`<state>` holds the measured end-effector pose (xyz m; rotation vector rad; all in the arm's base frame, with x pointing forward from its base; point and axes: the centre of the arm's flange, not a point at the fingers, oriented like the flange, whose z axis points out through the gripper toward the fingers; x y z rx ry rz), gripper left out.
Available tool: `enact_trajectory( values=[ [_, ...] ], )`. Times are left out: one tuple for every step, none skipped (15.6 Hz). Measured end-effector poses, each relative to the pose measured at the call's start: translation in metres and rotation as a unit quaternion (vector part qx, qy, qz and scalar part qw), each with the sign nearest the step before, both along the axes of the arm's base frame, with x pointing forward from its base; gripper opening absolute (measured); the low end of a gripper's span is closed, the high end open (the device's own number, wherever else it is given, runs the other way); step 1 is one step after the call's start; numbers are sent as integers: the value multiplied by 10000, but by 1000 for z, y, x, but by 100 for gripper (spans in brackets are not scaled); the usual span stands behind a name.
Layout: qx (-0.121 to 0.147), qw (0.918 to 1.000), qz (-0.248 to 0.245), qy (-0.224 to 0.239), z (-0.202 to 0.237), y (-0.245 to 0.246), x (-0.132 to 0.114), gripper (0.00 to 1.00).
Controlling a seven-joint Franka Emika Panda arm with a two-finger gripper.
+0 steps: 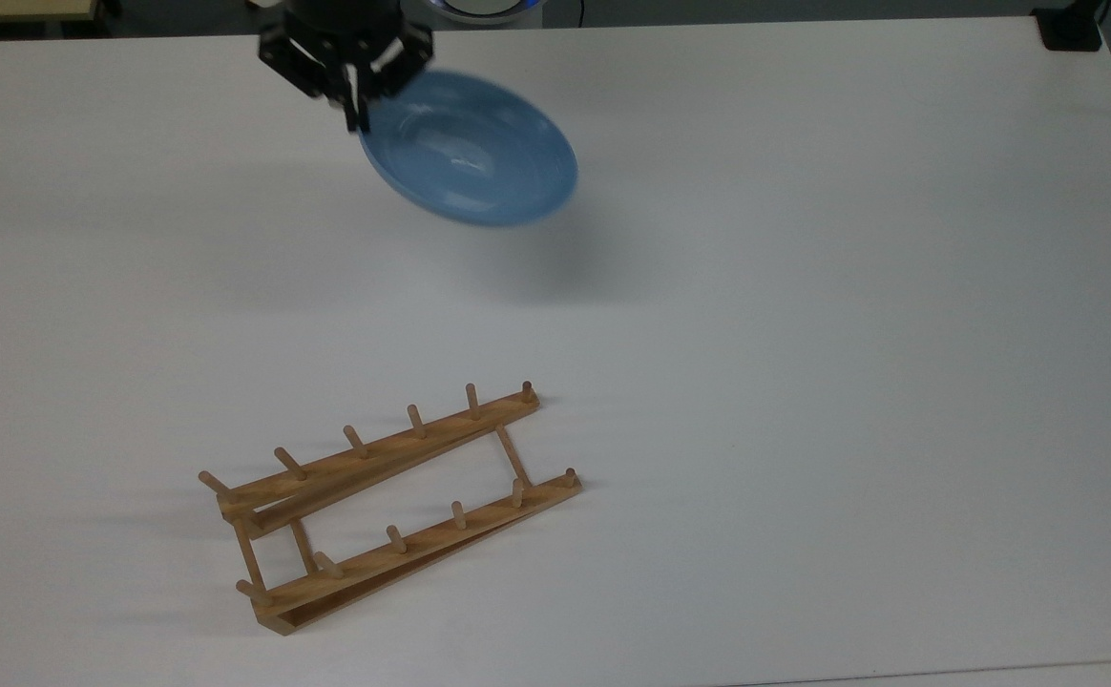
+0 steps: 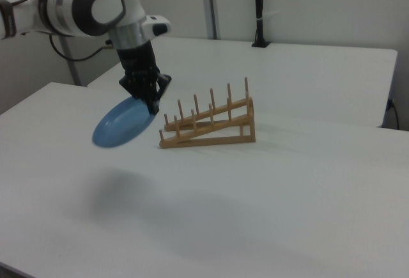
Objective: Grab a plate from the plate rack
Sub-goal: 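Lift the blue plate up and away from the rack, then lower the blue plate flat onto the table beside the rack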
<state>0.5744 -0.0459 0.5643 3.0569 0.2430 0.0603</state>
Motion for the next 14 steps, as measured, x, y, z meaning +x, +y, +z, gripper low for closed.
enact_trajectory(
  values=[
    [150, 9992, 245, 280, -5, -14, -8, 4],
    [318, 9973, 449, 488, -12, -28, -13, 4],
    [456, 9953, 578, 632, -22, -39, -15, 4],
    [566, 9935, 638, 749, -35, -48, -15, 4],
    [646, 9918, 652, 889, -52, -55, -15, 4],
    [709, 9900, 646, 1038, -69, -60, -13, 4],
    [770, 9881, 612, 1185, -88, -65, -10, 4],
    [839, 9868, 573, 1264, -106, -70, -6, 4],
    [930, 9864, 520, 1248, -123, -74, -1, 4],
    [1006, 9868, 464, 1182, -136, -79, 4, 4],
    [1056, 9876, 405, 1092, -148, -85, 7, 4],
    [1088, 9881, 354, 1028, -157, -91, 7, 4],
    [1099, 9887, 311, 974, -164, -96, 7, 4],
    [1094, 9893, 284, 922, -172, -100, 6, 4]
  ],
)
